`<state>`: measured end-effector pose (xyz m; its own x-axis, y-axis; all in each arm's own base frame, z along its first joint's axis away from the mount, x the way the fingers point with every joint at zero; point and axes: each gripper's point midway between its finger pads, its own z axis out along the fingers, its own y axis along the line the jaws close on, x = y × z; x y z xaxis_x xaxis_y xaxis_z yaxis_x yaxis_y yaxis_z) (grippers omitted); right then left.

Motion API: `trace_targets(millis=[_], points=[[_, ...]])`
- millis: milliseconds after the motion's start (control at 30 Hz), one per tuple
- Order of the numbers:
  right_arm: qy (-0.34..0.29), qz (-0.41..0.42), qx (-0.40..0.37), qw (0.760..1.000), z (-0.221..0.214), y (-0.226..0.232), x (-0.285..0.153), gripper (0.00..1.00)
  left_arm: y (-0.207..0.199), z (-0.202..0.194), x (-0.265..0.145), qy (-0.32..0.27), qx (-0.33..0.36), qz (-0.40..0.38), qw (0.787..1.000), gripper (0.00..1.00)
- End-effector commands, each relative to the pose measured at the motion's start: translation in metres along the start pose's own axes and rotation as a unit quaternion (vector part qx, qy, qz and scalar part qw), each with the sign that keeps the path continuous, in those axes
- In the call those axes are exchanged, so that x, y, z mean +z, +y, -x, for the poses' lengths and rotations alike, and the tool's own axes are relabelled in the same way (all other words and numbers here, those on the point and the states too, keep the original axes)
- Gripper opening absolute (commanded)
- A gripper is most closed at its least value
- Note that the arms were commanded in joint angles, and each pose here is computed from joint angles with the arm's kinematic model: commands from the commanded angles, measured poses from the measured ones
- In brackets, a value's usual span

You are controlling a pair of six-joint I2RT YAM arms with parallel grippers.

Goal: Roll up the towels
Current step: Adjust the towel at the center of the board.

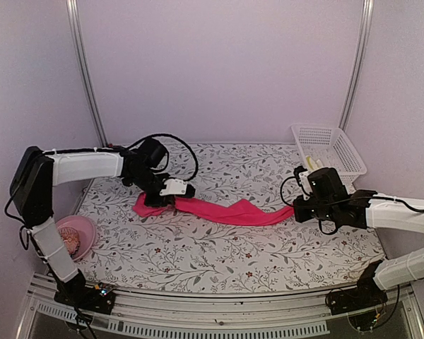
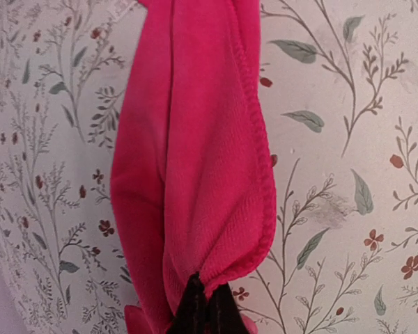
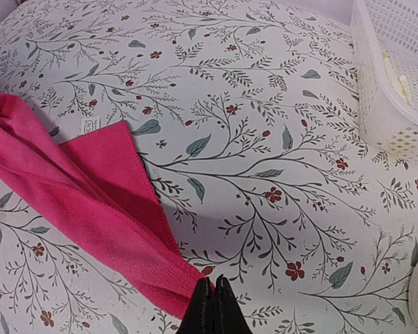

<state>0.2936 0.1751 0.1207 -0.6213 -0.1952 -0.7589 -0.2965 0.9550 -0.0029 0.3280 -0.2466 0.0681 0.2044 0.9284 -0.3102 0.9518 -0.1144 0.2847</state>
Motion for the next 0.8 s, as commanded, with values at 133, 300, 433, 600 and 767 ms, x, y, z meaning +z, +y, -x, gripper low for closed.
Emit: trace_targets(millis=[133,300,433,600,767], points=[[-0.022,-0.024,0.012,0.999,0.007,-0.016,-0.005,0.02,0.069,0.010,-0.083,-0.097,-0.112,0.128,0.981,0.00],[-0.035,-0.043,0.039,0.998,0.014,-0.035,-0.009,0.02,0.096,-0.007,-0.110,-0.085,-0.170,0.231,0.954,0.00],[-0.043,-0.063,0.054,0.996,0.017,-0.050,-0.014,0.02,0.053,0.010,-0.105,-0.112,-0.153,0.189,0.964,0.00],[-0.043,-0.074,0.057,0.995,0.017,-0.058,-0.015,0.02,-0.067,0.033,-0.058,-0.127,-0.085,0.007,0.988,0.18],[-0.039,-0.075,0.056,0.995,0.015,-0.059,-0.013,0.02,-0.144,0.038,-0.045,-0.136,-0.052,-0.160,0.976,0.40]])
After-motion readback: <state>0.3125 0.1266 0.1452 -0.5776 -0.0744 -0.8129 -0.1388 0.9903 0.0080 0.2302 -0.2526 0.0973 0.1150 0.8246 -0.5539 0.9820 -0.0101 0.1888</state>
